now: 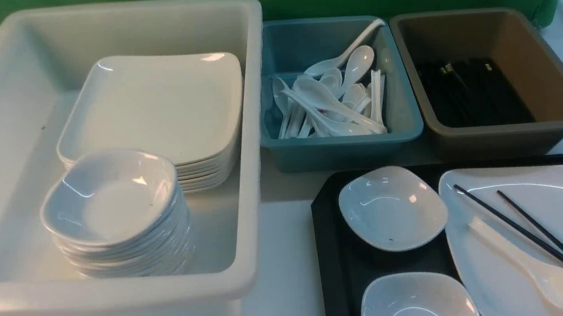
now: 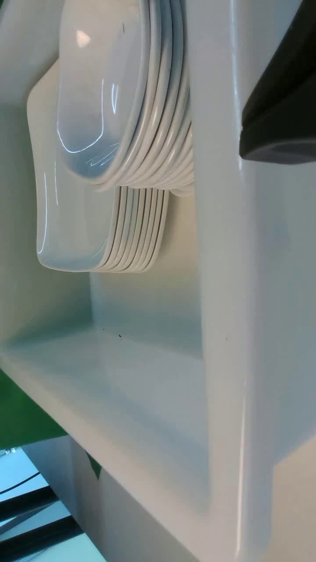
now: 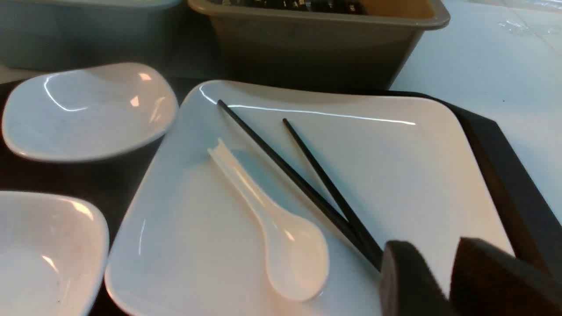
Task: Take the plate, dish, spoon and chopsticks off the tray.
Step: Use the right arm to grab a pair of chopsticks from the plate
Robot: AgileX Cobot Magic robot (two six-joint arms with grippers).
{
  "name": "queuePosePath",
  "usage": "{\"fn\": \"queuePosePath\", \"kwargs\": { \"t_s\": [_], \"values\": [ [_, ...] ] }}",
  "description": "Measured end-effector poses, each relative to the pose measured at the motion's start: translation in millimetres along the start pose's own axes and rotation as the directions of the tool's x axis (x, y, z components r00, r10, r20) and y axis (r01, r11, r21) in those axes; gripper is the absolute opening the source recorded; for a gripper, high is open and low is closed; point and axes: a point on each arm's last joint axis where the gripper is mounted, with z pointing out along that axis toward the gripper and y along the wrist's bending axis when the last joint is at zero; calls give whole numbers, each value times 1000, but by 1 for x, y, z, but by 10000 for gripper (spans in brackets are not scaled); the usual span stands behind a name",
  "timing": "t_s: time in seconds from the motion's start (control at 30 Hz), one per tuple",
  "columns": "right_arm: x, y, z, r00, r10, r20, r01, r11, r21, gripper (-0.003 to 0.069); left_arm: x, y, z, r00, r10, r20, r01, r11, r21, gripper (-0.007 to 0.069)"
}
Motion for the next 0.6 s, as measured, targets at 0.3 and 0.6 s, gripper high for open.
{"fn": "queuePosePath", "kwargs": {
  "t_s": [0.3,0.6],
  "values": [
    [0,0,0,1000,0,0,0,1000,0,218,0,0,0,1000,0,0,0,1000,0,3],
    [0,0,0,1000,0,0,0,1000,0,235,0,0,0,1000,0,0,0,1000,0,3]
  ]
}}
